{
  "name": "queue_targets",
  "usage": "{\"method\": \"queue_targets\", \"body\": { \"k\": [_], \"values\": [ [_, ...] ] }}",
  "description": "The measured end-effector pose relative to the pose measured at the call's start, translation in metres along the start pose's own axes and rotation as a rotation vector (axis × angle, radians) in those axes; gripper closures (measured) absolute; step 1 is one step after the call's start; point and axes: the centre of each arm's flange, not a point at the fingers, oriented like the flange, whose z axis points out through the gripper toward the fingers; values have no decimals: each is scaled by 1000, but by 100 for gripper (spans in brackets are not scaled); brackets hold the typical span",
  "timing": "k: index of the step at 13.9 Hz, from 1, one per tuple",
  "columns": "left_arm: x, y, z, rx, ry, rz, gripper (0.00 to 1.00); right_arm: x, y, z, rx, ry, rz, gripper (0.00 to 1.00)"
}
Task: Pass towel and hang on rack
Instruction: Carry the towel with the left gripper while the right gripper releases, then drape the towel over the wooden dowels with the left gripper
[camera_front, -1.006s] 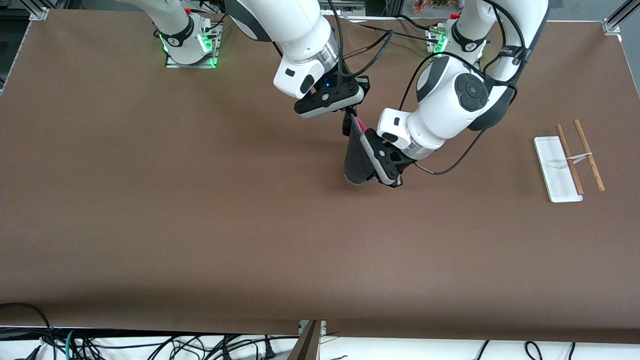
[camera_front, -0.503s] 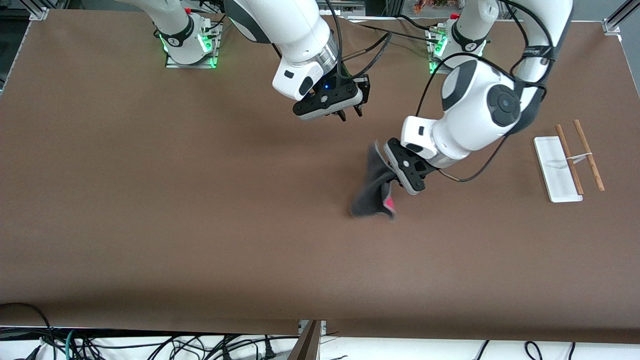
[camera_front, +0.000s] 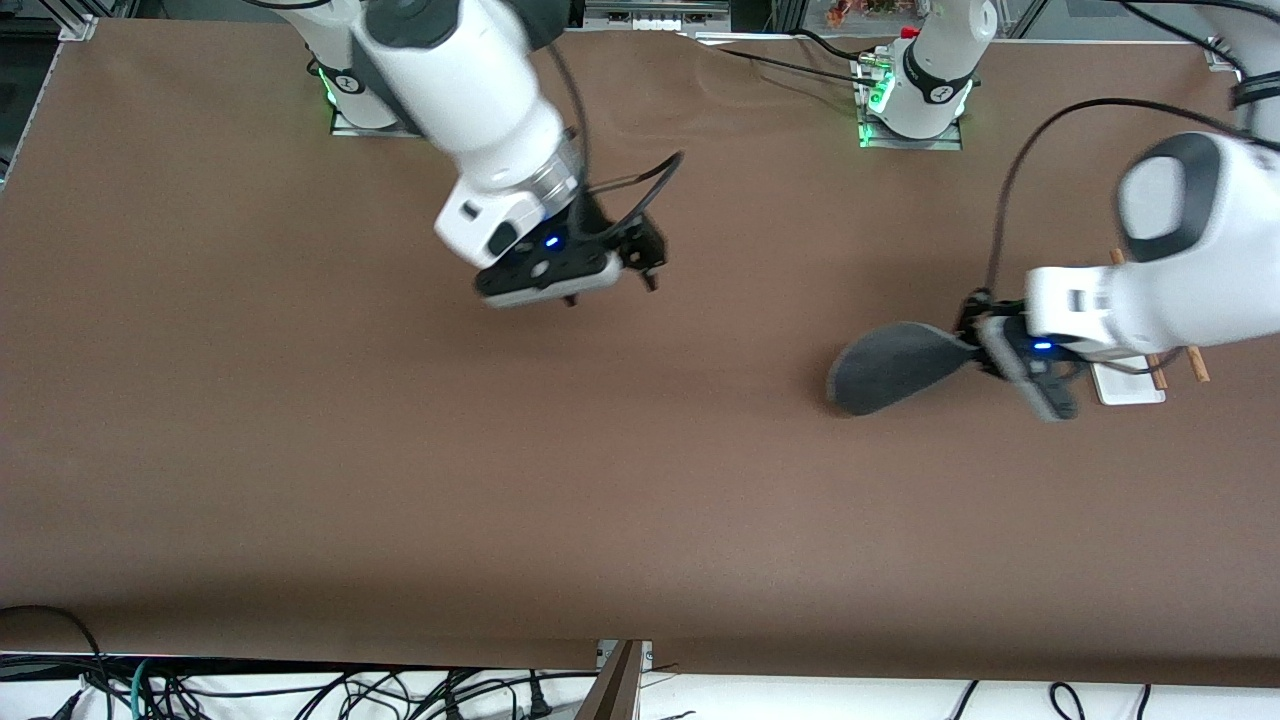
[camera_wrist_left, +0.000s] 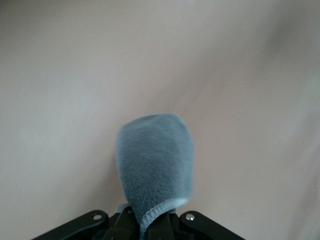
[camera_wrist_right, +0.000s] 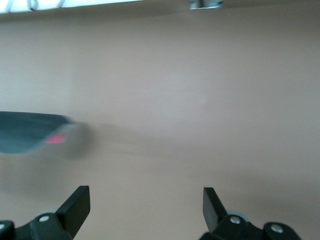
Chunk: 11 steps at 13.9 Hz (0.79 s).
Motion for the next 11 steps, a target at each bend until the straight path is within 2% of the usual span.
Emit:
{"method": "queue_targets", "body": {
  "k": [2,4,6,9,11],
  "values": [
    [-68,-44,-22,-55,0,-43,98,24,52,-6,-41,-24,-33,0],
    [-143,-80,-42,-100,19,-130,98,50,114,-17,-68,-23,9,0],
    [-206,-103,-56,-114,25,-184,98,72,174,-37,-83,8,82,0],
    [-279,-125,-66,-125,63,-163,98,89,252,-84,-107,71,192,0],
    [-319,-137,-64,-138,95,-152,98,91,299,-112,-145,103,264,0]
  ]
}}
